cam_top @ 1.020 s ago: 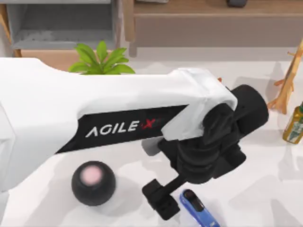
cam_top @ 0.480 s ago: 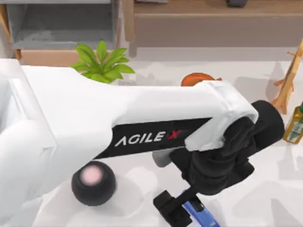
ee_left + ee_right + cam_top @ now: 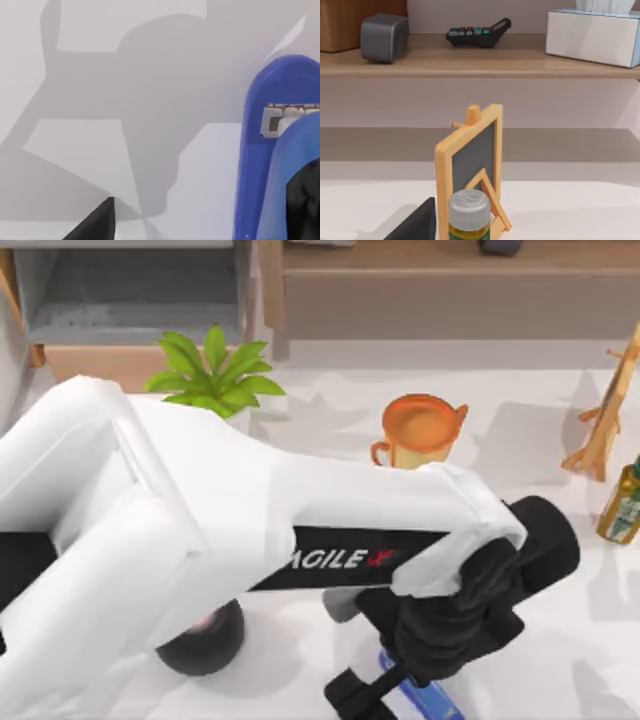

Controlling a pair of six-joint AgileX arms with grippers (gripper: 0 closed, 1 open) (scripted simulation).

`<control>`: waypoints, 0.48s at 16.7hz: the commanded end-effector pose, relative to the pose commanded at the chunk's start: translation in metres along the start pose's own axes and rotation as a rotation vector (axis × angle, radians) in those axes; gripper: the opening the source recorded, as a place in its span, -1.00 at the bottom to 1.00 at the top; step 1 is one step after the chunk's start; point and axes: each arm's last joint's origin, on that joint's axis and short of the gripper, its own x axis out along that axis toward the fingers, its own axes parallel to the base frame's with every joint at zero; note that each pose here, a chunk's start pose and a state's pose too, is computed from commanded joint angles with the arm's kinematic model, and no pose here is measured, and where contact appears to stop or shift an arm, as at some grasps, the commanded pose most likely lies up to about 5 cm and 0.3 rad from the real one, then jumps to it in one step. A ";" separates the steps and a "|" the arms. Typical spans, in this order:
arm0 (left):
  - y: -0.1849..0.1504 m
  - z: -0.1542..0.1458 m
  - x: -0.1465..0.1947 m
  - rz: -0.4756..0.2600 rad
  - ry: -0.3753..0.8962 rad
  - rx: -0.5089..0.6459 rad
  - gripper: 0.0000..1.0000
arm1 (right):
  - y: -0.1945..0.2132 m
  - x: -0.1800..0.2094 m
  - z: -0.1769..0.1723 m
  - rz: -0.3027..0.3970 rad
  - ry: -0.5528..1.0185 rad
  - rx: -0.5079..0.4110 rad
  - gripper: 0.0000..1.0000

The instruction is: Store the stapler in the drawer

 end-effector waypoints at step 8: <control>0.000 0.000 0.000 0.000 0.000 0.000 0.10 | 0.000 0.000 0.000 0.000 0.000 0.000 1.00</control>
